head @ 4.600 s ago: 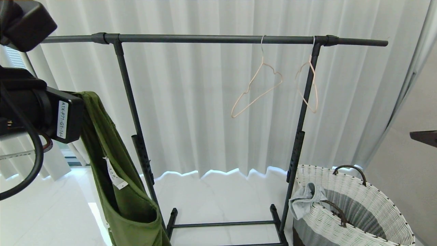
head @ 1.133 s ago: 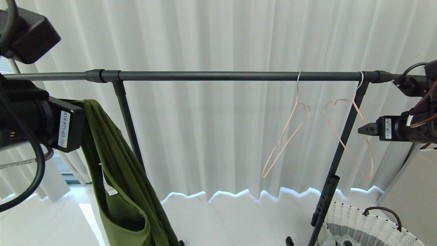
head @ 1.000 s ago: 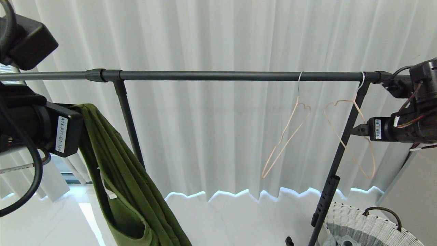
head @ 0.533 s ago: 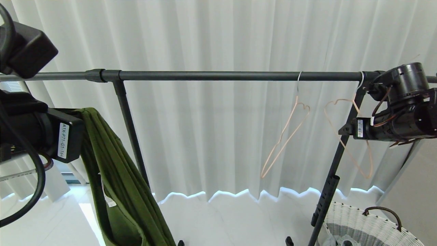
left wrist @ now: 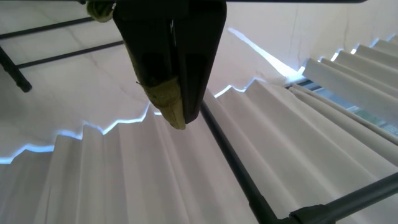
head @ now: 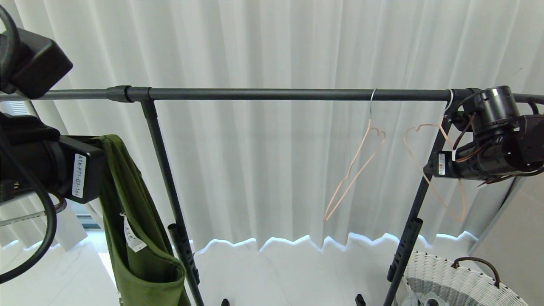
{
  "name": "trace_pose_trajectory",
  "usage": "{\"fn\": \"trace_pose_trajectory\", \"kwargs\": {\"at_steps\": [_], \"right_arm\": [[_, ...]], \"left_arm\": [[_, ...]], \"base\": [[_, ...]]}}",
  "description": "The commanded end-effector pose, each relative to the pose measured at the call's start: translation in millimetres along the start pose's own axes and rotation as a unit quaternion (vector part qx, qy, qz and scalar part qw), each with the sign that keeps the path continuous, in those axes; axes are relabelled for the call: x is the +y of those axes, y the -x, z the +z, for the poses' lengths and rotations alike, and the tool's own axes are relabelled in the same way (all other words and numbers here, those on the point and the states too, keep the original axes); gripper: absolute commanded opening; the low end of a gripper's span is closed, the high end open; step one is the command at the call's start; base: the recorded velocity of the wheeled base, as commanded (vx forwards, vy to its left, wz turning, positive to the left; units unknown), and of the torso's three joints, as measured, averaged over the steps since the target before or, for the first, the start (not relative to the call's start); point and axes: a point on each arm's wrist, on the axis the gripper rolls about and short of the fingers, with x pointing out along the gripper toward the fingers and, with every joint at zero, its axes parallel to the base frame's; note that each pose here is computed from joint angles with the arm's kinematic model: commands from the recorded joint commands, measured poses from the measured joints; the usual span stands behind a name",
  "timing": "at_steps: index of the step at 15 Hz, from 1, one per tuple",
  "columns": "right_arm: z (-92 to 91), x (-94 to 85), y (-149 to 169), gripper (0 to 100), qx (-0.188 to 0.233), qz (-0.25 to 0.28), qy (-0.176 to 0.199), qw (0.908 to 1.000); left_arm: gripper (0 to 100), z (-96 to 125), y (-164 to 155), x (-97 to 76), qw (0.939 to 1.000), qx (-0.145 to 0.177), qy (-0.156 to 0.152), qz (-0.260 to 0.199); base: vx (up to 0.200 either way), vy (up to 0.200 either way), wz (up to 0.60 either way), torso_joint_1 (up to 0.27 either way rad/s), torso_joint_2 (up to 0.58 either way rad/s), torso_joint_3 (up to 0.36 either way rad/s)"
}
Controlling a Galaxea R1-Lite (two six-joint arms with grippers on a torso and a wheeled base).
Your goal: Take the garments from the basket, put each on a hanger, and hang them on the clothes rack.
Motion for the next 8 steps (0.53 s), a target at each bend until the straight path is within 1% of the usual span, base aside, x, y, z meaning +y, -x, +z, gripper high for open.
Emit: {"fn": "trace_pose_trajectory", "kwargs": {"at_steps": [1, 8], "right_arm": [[0.3, -0.2, 1.5, 0, -0.001, 0.001, 0.000, 1.0000], [2.0, -0.1, 13.5, 0, -0.015, 0.009, -0.001, 0.9999]], "left_arm": [[0, 0.0, -0.4, -0.2, 1.0000, 0.001, 0.000, 0.000], [0, 0.1, 0.0, 0.0, 1.0000, 0.000, 0.000, 0.000]], "base": [[0.000, 0.000, 0.00, 0.000, 0.00, 0.000], [0.000, 0.000, 0.00, 0.000, 0.00, 0.000]]}}
